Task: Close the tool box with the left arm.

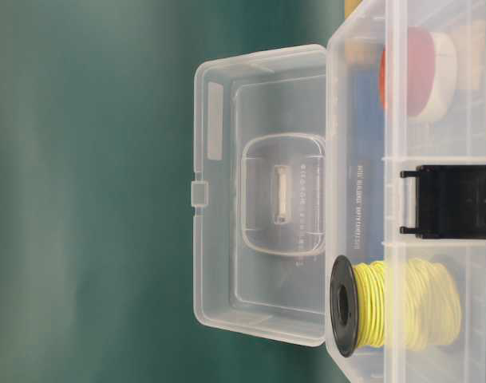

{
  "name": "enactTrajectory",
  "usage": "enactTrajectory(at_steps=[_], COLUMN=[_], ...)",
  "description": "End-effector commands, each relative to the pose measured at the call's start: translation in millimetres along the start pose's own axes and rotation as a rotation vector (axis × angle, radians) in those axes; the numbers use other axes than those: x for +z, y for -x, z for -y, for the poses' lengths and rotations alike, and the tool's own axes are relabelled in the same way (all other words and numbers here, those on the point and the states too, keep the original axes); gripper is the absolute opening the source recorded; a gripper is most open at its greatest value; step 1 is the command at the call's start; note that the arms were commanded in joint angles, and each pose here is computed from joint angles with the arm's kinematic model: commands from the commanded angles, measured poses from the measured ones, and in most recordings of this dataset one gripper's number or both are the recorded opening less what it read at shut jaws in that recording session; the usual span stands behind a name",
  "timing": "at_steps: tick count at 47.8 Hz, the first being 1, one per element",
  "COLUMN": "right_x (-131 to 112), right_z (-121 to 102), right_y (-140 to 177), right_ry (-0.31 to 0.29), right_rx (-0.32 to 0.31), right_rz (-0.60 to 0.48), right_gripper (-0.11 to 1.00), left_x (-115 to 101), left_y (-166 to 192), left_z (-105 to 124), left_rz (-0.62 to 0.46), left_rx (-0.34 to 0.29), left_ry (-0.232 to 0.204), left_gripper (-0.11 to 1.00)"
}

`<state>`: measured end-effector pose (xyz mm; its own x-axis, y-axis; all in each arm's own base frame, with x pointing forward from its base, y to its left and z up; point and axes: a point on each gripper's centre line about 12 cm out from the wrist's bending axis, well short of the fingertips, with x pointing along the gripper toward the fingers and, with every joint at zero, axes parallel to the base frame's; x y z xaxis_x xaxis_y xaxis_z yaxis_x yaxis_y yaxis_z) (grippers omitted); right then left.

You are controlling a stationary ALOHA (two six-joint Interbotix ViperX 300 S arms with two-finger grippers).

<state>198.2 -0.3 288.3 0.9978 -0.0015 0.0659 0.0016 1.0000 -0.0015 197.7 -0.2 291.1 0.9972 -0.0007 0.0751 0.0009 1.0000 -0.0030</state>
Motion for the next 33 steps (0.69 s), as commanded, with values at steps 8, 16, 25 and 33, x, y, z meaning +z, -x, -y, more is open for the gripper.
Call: enactTrajectory(at_steps=[8, 16, 25, 33], right_x=[14.0, 8.9, 5.4, 0.9], right_z=[1.9, 3.5, 3.8, 3.9], right_y=[-7.5, -9.1, -10.7, -11.2], right_ry=[0.001, -0.007, -0.005, -0.007], right_rx=[-0.009, -0.017, -0.018, -0.019], right_rz=[0.017, -0.014, -0.034, -0.064], right_gripper=[0.00, 0.00, 0.00, 0.00], left_x=[16.1, 32.9, 56.0, 70.1], left_y=[-7.8, -17.0, -29.4, -43.4], left_z=[-5.7, -20.2, -50.8, -79.2], left_rz=[-0.003, -0.044, -0.128, -0.194], left_rx=[0.031, 0.096, 0.220, 0.311], left_ry=[-0.012, -0.041, -0.087, -0.142], left_gripper=[0.00, 0.00, 0.00, 0.08])
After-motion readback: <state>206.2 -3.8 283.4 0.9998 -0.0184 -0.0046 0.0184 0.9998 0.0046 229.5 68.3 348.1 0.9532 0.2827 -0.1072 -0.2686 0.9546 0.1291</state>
